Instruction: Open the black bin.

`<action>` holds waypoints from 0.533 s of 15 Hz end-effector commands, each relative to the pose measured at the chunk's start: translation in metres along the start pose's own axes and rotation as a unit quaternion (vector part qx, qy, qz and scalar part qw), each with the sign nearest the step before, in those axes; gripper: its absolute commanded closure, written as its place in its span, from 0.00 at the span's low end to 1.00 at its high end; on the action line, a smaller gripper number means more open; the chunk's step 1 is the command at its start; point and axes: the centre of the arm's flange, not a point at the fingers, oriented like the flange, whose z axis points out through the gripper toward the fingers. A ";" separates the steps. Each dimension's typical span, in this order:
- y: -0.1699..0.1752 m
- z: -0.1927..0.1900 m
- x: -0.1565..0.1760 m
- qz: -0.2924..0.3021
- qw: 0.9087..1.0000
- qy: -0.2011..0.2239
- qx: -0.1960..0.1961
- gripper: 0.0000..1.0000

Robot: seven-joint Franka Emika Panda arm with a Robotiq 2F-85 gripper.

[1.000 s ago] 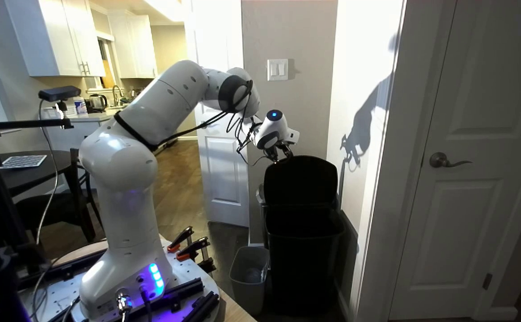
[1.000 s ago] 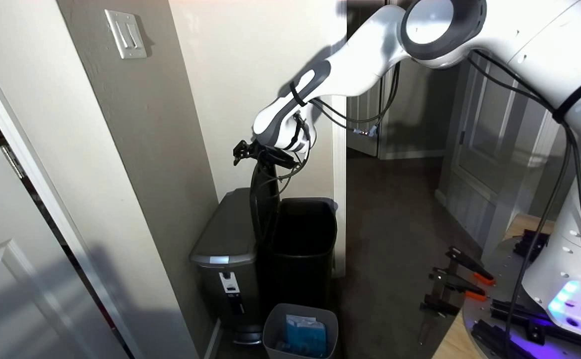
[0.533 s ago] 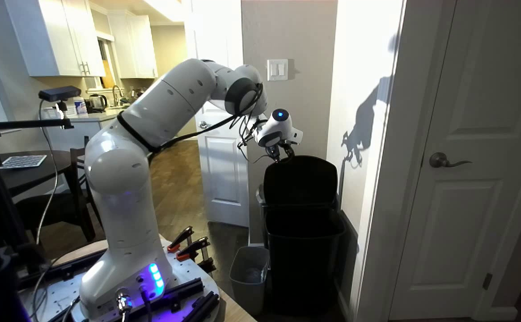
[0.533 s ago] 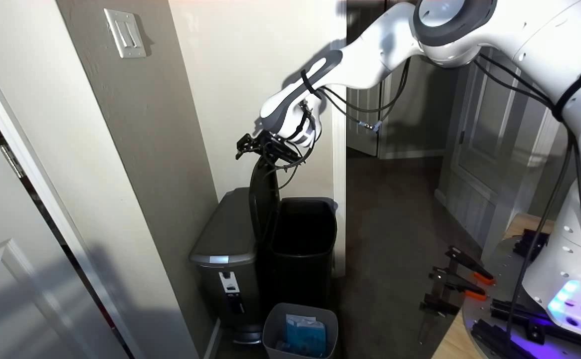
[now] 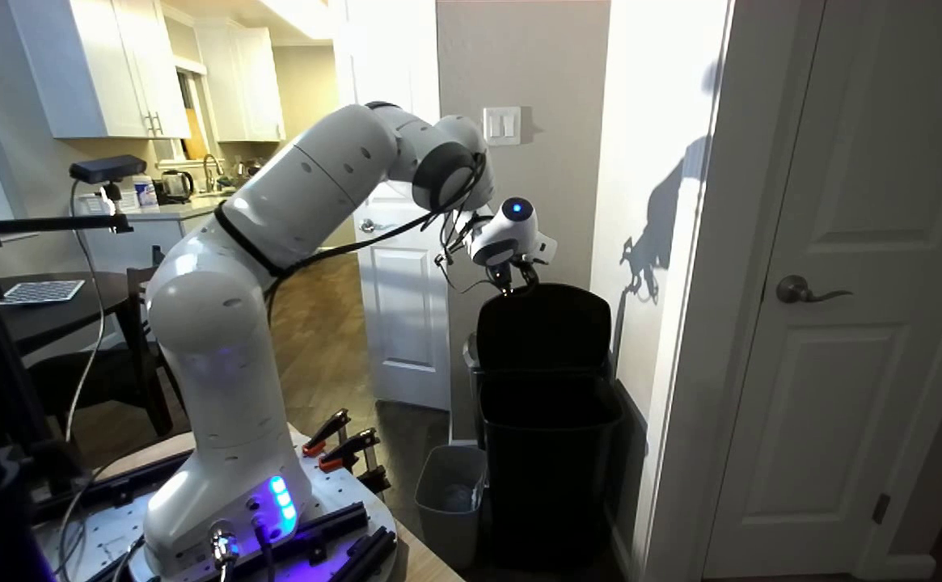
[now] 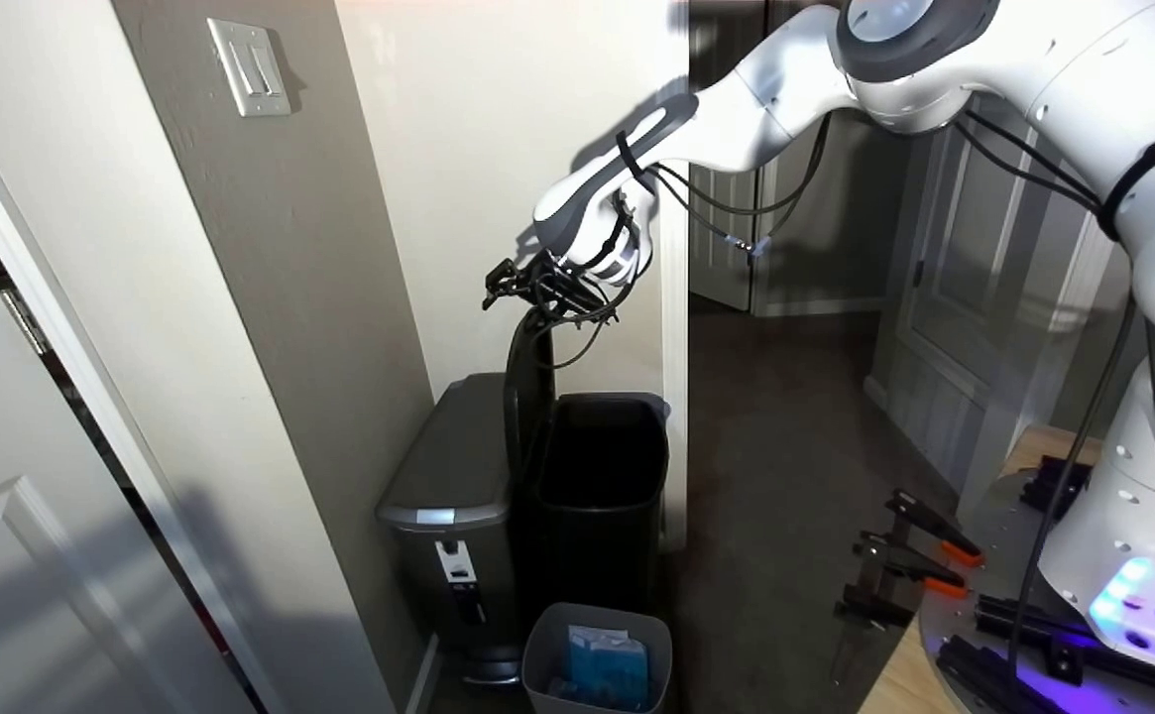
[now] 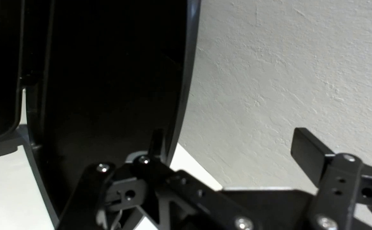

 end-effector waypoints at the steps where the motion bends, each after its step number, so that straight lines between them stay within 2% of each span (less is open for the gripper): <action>1: 0.005 -0.009 -0.006 -0.003 1.000 -0.002 0.006 0.00; 8: 0.003 -0.004 -0.012 0.009 0.999 -0.031 0.028 0.00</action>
